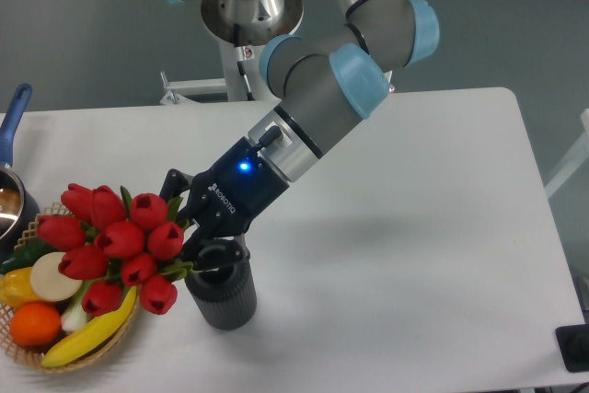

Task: Insert the flowers into the vase
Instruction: 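Lower the tulip stems into the grey vase opening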

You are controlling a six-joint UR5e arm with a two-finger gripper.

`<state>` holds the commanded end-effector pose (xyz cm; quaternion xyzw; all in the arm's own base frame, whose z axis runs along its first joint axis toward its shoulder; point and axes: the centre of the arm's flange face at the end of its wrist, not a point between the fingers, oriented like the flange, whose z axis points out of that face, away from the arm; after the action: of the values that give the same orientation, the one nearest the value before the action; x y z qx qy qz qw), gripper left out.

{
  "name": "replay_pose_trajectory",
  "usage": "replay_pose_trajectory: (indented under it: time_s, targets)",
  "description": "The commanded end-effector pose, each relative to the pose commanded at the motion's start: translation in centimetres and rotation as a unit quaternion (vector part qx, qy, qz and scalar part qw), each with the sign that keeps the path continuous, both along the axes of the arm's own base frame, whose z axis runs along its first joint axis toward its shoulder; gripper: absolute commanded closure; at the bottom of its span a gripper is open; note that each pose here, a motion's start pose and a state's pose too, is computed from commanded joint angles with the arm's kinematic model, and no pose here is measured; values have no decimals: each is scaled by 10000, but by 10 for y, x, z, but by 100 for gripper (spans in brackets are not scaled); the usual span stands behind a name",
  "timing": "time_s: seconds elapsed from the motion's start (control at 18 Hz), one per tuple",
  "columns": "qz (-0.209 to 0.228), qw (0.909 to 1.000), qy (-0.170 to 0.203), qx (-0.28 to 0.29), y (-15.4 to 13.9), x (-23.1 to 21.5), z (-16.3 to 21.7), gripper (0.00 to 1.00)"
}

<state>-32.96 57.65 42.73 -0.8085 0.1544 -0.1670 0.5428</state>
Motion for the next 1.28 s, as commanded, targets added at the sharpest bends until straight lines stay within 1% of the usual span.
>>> replay_pose_trajectory:
  time_s: [0.61, 1.11, 1.28]
  targets:
    - [36, 9996, -216, -185, -3, -4, -30, 74]
    - [101, 9986, -394, -349, -13, -7, -57, 74]
    - [109, 9980, -464, -407, -11, -10, -68, 74]
